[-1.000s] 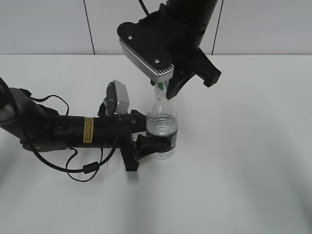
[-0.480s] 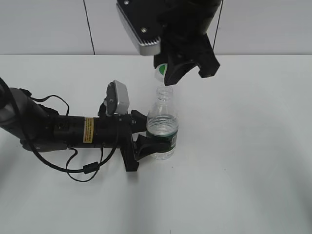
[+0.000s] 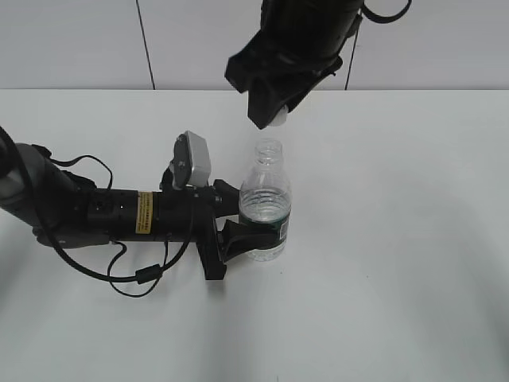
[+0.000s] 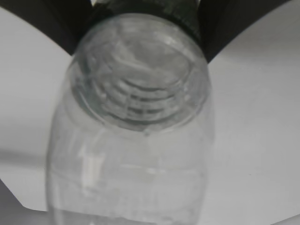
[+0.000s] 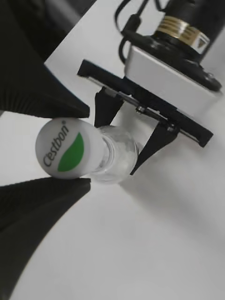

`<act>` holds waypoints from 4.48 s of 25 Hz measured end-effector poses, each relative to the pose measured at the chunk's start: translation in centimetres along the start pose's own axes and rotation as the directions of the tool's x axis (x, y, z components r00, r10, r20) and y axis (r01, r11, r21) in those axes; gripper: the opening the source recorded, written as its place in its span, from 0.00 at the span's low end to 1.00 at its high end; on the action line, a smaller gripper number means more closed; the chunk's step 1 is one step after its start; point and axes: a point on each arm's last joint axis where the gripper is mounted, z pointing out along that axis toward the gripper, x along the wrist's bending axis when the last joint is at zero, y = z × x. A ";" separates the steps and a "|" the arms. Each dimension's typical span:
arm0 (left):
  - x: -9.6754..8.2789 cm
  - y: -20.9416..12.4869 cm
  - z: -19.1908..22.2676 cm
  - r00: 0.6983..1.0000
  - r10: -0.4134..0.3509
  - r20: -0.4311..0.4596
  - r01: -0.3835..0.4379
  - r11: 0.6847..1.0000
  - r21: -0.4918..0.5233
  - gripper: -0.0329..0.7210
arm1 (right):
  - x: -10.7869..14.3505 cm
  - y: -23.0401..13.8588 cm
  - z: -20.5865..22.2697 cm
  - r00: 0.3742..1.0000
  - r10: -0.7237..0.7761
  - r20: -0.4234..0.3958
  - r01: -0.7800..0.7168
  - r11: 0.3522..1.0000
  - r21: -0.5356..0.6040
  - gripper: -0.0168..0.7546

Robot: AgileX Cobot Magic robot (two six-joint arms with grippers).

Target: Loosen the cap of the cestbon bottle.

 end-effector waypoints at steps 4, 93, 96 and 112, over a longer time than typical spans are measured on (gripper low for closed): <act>0.0 0.0 0.0 1.000 0.000 0.000 0.000 1.000 0.000 0.54 | 0.0 0.0 0.0 0.970 0.242 0.000 -0.242 0.970 0.000 0.41; 0.3 -0.1 -0.6 1.000 -0.027 0.006 0.027 1.000 -0.005 0.78 | -12.7 -14.9 15.0 0.847 0.510 0.149 -0.523 0.850 0.069 0.79; 0.7 -0.6 -1.7 0.999 -0.032 0.026 0.031 0.999 0.020 0.80 | -12.6 -14.6 13.9 0.849 0.508 0.147 -0.518 0.854 0.041 0.79; 3.7 2.7 -9.7 0.982 0.168 -0.081 -0.140 0.951 0.275 0.80 | -11.5 -12.8 5.5 0.859 0.492 0.139 -0.467 0.866 -0.182 0.79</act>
